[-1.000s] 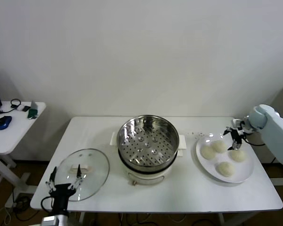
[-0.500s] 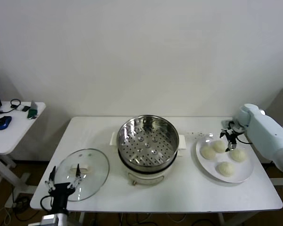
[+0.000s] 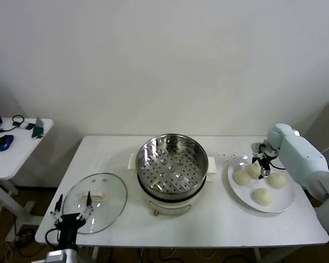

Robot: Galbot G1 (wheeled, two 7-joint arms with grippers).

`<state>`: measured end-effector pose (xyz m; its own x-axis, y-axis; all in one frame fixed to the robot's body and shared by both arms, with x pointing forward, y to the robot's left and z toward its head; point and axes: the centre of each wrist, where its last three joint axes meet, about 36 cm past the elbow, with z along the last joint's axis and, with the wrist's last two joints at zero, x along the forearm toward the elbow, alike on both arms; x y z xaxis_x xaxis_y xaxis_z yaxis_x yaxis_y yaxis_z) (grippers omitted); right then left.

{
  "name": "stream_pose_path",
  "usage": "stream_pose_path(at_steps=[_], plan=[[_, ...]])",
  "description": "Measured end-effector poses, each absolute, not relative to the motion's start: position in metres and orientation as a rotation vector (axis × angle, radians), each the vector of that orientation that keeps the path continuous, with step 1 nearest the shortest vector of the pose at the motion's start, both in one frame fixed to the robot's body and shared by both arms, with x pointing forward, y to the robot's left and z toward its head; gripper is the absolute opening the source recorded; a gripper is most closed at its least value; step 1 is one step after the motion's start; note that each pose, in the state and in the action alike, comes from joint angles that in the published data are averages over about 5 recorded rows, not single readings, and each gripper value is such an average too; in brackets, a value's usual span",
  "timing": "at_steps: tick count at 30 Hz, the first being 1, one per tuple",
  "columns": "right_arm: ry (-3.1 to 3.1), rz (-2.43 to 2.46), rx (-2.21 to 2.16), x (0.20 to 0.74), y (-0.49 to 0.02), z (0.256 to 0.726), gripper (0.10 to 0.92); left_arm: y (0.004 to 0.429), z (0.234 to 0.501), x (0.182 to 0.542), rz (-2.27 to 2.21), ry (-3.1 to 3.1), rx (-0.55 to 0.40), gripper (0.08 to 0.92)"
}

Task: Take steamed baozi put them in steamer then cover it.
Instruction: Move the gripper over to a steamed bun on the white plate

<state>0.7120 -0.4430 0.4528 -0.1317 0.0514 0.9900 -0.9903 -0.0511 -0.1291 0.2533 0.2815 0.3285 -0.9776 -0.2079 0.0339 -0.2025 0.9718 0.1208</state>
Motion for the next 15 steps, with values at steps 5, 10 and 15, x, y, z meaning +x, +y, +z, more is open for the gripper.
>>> stream_pose_path(at_steps=[5,10,15], plan=[[-1.232,1.372,1.139,0.713,-0.443,0.4523,0.737,0.2815,0.3274,0.2521,-0.181,-3.07,0.322,0.823],[-1.233,1.376,1.138,0.7129,-0.4447,0.4538,0.727,0.2806,0.3265,0.2513,-0.178,-3.07,0.323,0.823],[-1.237,1.38,1.141,0.7141,-0.4469,0.4612,0.721,0.2805,0.3253,0.2486,-0.177,-3.068,0.327,0.823]])
